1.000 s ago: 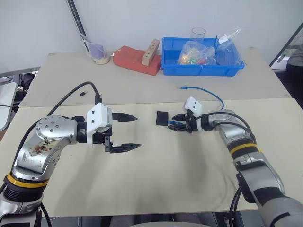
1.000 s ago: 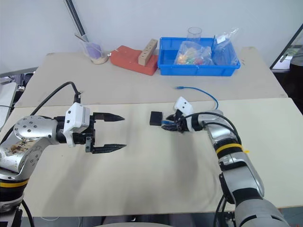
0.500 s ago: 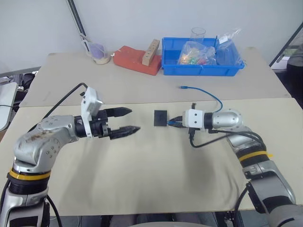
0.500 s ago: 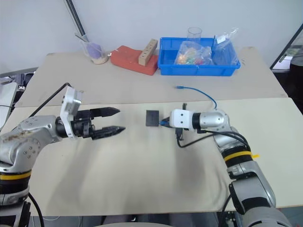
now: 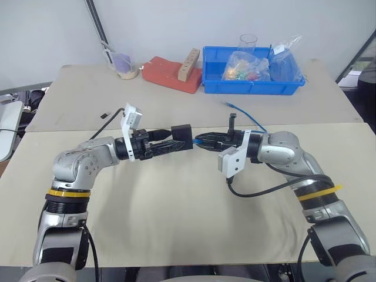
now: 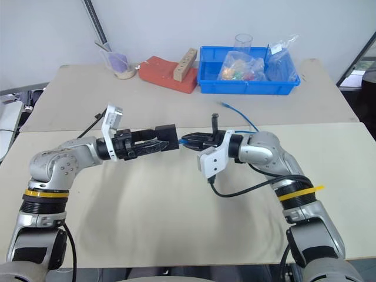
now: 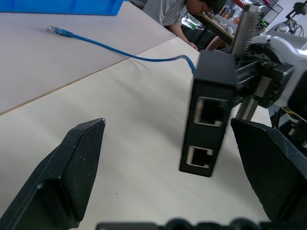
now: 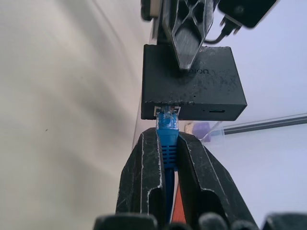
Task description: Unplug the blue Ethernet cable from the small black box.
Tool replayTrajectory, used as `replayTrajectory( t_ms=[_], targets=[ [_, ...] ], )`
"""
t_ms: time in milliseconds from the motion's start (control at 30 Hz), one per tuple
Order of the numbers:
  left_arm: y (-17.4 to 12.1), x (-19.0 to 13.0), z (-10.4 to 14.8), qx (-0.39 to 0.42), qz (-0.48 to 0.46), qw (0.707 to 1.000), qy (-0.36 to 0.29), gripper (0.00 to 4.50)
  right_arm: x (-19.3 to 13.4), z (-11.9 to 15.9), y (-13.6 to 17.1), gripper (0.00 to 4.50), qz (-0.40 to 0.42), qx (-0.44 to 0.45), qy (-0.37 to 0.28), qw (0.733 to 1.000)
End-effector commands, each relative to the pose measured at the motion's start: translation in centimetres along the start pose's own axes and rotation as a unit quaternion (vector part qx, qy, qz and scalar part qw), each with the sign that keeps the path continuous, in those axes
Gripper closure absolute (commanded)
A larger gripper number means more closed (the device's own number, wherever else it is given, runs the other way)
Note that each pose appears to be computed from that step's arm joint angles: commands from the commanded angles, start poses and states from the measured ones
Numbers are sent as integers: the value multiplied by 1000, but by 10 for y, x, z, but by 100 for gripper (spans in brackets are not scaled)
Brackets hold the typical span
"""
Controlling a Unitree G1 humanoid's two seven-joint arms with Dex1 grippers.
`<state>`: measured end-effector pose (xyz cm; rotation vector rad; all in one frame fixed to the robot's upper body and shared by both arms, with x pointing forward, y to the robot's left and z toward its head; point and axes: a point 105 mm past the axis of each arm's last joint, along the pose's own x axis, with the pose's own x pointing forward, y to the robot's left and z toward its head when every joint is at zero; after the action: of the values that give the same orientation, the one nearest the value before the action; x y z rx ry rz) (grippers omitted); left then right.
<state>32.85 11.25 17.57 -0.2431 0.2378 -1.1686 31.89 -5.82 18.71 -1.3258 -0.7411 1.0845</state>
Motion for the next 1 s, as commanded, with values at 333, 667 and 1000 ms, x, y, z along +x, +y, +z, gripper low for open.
replayTrajectory(
  t_ms=[333, 667, 1000],
  targets=[
    [-14, 1, 13, 37, -37, 999, -14, 395, 7, 18, -20, 446, -25, -14, -47, 999],
    [-20, 1, 12, 92, -63, 994, 17, 395, -12, 20, -21, 135, 71, 317, -72, 943],
    [-38, 1, 16, 134, -123, 983, 24, 395, -13, 8, -25, 135, 131, 592, -52, 793]
  ],
)
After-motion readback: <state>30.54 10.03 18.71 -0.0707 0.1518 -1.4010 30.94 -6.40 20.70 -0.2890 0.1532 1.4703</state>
